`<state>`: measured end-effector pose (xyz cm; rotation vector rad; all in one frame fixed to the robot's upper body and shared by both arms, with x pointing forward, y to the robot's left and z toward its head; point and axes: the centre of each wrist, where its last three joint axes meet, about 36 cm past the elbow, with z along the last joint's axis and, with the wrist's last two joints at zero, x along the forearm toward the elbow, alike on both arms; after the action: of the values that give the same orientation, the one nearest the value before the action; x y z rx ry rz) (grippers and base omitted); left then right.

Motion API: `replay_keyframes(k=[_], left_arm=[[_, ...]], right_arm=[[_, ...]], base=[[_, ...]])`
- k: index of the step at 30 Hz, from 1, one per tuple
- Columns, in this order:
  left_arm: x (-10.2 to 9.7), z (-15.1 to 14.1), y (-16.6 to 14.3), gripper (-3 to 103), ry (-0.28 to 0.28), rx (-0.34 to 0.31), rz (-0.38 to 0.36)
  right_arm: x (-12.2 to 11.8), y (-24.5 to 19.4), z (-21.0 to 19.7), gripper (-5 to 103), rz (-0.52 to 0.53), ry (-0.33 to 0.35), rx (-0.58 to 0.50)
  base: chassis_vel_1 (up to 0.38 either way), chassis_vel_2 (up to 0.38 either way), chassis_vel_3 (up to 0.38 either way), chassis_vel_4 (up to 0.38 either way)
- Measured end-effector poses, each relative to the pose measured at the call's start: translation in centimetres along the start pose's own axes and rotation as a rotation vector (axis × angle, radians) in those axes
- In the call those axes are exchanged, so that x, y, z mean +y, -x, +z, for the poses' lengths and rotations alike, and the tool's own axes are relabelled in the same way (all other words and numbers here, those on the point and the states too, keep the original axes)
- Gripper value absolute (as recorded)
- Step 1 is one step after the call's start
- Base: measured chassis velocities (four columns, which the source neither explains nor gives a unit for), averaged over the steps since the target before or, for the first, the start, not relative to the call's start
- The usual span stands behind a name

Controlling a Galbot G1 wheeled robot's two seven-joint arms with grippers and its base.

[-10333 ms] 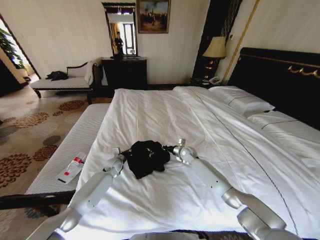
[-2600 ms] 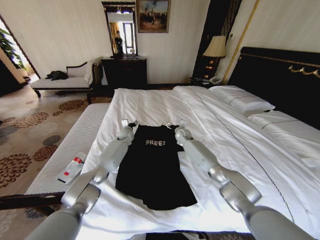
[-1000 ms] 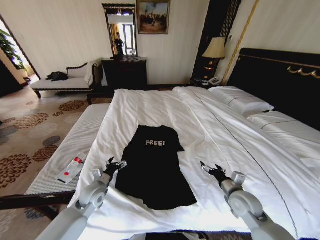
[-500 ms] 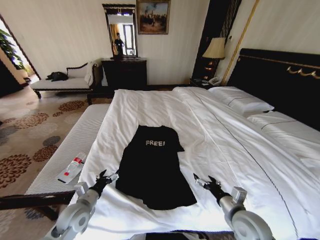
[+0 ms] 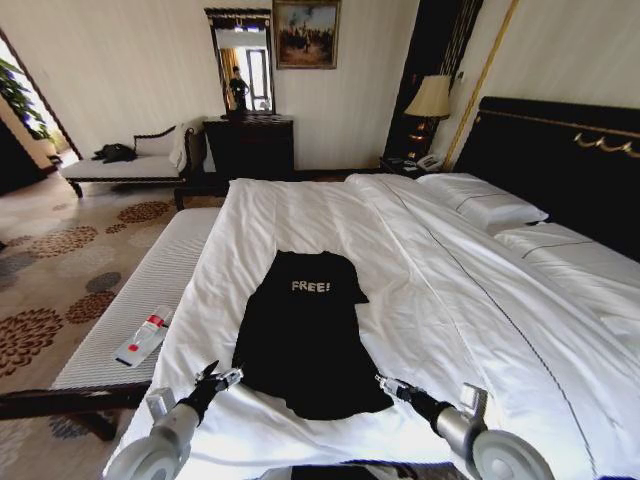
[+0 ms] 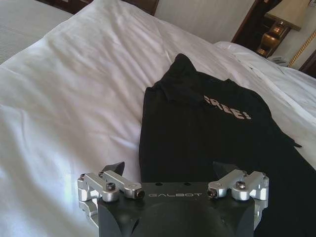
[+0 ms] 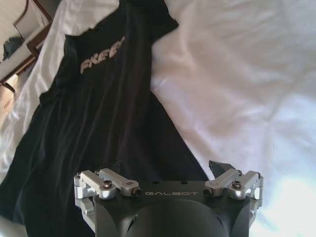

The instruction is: Fold the clothes on the bed.

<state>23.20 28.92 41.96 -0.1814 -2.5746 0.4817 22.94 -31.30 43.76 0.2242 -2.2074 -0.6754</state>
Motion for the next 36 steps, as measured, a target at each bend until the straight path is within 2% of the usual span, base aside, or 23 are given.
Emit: replay_keyframes(k=[6, 15, 20, 22, 23, 25, 26, 29, 31, 35, 36], left_arm=[[-0.5, 0.2, 0.0, 100, -0.017, 0.001, -0.004], [-0.6, 0.3, -0.2, 100, -0.026, -0.004, -0.011], [-0.4, 0.4, -0.3, 100, -0.021, -0.005, -0.022], [-0.2, 0.7, -0.4, 100, -0.028, 0.0, -0.028], [-0.2, 0.7, -0.4, 100, -0.028, 0.0, -0.028], [-0.2, 1.1, -0.5, 100, -0.038, 0.004, -0.033], [-0.2, 1.1, -0.5, 100, -0.038, 0.004, -0.033], [-0.2, 1.5, -0.7, 100, -0.046, 0.008, -0.036], [-0.2, 1.5, -0.7, 100, -0.047, 0.007, -0.037], [-0.3, 1.4, -0.7, 100, -0.044, 0.006, -0.046], [-0.3, 1.4, -0.7, 100, -0.044, 0.006, -0.046]], right_arm=[[-1.2, 0.1, 1.2, 100, 0.012, 0.015, 0.066], [-1.3, 1.0, 2.6, 100, 0.01, 0.019, 0.097], [-1.3, 1.5, 2.6, 94, 0.009, 0.025, 0.087], [-1.3, 1.7, 2.6, 84, 0.007, 0.028, 0.081], [-1.3, 1.7, 2.6, 84, 0.007, 0.028, 0.081], [-1.4, 1.9, 2.4, 73, 0.008, 0.029, 0.072], [-1.4, 1.9, 2.4, 73, 0.008, 0.029, 0.072], [-1.4, 2.0, 2.1, 56, 0.008, 0.03, 0.064], [-1.4, 2.1, 2.2, 56, 0.008, 0.032, 0.062], [-2.1, 2.7, 3.0, 35, 0.029, 0.03, 0.058], [-2.1, 2.7, 3.0, 35, 0.029, 0.03, 0.058]], base=[[0.0, 0.0, 0.0, 0.0], [0.0, 0.0, 0.0, 0.0], [0.0, 0.0, 0.0, 0.0], [0.0, 0.0, 0.0, 0.0], [0.0, 0.0, 0.0, 0.0], [0.0, 0.0, 0.0, 0.0], [0.0, 0.0, 0.0, 0.0], [0.0, 0.0, 0.0, 0.0], [0.0, 0.0, 0.0, 0.0], [0.0, 0.0, 0.0, 0.0], [0.0, 0.0, 0.0, 0.0]])
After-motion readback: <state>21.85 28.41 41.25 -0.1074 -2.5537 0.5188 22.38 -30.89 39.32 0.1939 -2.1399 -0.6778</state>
